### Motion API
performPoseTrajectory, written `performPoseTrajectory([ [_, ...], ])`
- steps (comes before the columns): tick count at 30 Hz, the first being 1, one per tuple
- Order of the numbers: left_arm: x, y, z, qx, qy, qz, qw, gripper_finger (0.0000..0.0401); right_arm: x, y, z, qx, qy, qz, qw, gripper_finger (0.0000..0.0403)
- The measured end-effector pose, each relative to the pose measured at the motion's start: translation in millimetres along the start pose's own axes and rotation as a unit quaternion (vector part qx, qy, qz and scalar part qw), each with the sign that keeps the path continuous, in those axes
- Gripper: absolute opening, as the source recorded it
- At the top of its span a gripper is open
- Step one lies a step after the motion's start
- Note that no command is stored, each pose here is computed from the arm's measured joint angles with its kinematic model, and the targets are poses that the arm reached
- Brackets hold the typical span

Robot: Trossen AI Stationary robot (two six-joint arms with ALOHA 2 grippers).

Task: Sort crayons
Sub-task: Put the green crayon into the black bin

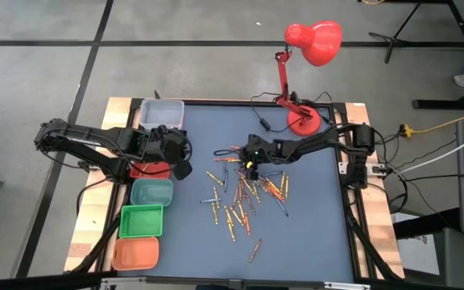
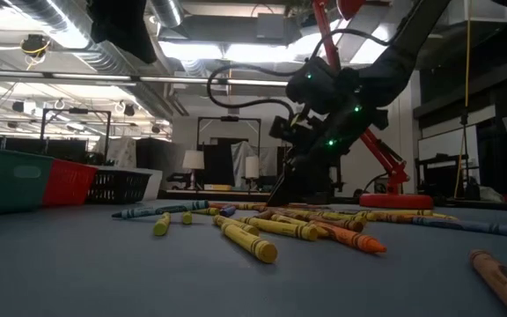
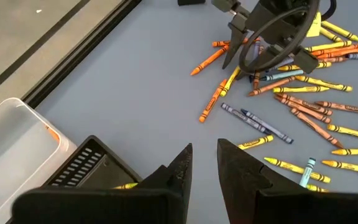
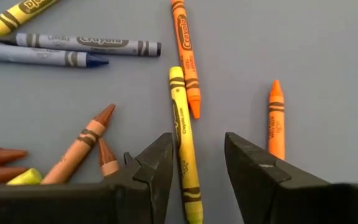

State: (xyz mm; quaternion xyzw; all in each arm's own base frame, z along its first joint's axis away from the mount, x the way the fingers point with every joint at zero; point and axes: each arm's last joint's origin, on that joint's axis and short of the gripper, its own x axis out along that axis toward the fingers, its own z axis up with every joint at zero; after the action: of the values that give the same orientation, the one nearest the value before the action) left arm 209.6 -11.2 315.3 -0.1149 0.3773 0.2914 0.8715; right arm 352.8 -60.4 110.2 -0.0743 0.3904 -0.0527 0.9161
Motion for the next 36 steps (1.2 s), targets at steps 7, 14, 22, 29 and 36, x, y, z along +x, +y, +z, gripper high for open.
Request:
performPoseTrajectory([
  [7, 1, -1, 0, 0.001, 0.001, 0.001, 1.000, 0.0059, 1, 0, -1, 0.000, 0.002, -0.001, 1.000, 0.0135],
  [14, 17, -11, -2, 0.016, 0.024, 0.016, 0.999, 0.0059, 1, 1, -1, 0.000, 0.003, 0.003, 1.000, 0.0076],
  [22, 54, -30, -9, 0.052, 0.078, 0.052, 0.994, 0.0059, 1, 0, -1, 0.000, 0.004, 0.001, 1.000, 0.0023],
  [29, 85, -44, -19, 0.080, 0.119, 0.080, 0.986, 0.0059, 1, 1, 0, -0.001, 0.001, -0.002, 1.000, 0.0014],
  [36, 110, -59, -23, 0.134, 0.130, 0.050, 0.981, 0.0059, 0, 0, 2, -0.001, -0.001, 0.003, 1.000, 0.0013],
])
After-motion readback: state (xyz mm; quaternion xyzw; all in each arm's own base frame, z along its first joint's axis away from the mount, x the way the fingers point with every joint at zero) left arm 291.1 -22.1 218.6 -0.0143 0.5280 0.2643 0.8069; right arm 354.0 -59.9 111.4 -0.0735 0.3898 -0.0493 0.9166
